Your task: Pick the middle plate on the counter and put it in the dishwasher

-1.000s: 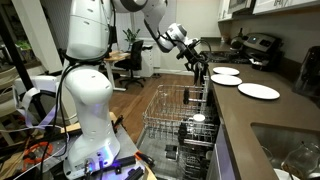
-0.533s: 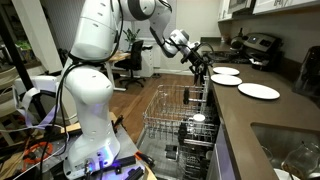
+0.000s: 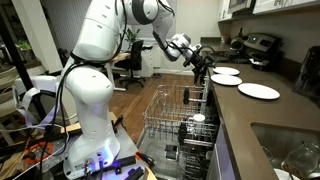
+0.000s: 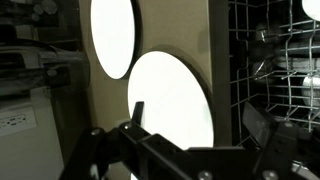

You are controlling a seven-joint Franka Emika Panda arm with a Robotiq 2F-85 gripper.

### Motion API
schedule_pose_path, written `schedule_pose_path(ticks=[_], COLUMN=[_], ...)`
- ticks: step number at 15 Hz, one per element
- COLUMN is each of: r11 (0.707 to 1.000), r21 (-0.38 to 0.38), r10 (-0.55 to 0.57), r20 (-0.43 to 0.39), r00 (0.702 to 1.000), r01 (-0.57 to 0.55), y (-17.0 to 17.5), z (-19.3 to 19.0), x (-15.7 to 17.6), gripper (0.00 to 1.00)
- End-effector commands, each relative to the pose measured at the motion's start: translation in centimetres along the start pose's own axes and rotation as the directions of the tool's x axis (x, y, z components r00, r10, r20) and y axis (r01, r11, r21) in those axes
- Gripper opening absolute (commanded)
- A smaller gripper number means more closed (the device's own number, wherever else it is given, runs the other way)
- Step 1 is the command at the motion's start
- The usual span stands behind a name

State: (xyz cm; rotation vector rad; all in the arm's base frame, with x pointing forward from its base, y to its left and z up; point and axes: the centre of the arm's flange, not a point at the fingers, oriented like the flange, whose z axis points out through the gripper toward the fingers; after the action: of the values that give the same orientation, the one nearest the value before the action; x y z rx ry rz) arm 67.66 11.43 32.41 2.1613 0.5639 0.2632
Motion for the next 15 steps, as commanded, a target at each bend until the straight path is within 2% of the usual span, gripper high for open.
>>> schedule_pose_path(ticks=[1,13,15], r11=[1.0,1.0,0.999], r21=[0.0,-0.027,-0.035], r10=[-0.001,-0.007,-0.011], r20=[0.001,-0.006,-0.018], r00=[1.0,1.0,1.0], r01=[0.001,0.007,0.011], y=[-0.1,-0.4,-0.5], z=[0.1,0.7,0.8], x=[0.0,0.9,1.3], gripper=[1.0,1.0,0.86])
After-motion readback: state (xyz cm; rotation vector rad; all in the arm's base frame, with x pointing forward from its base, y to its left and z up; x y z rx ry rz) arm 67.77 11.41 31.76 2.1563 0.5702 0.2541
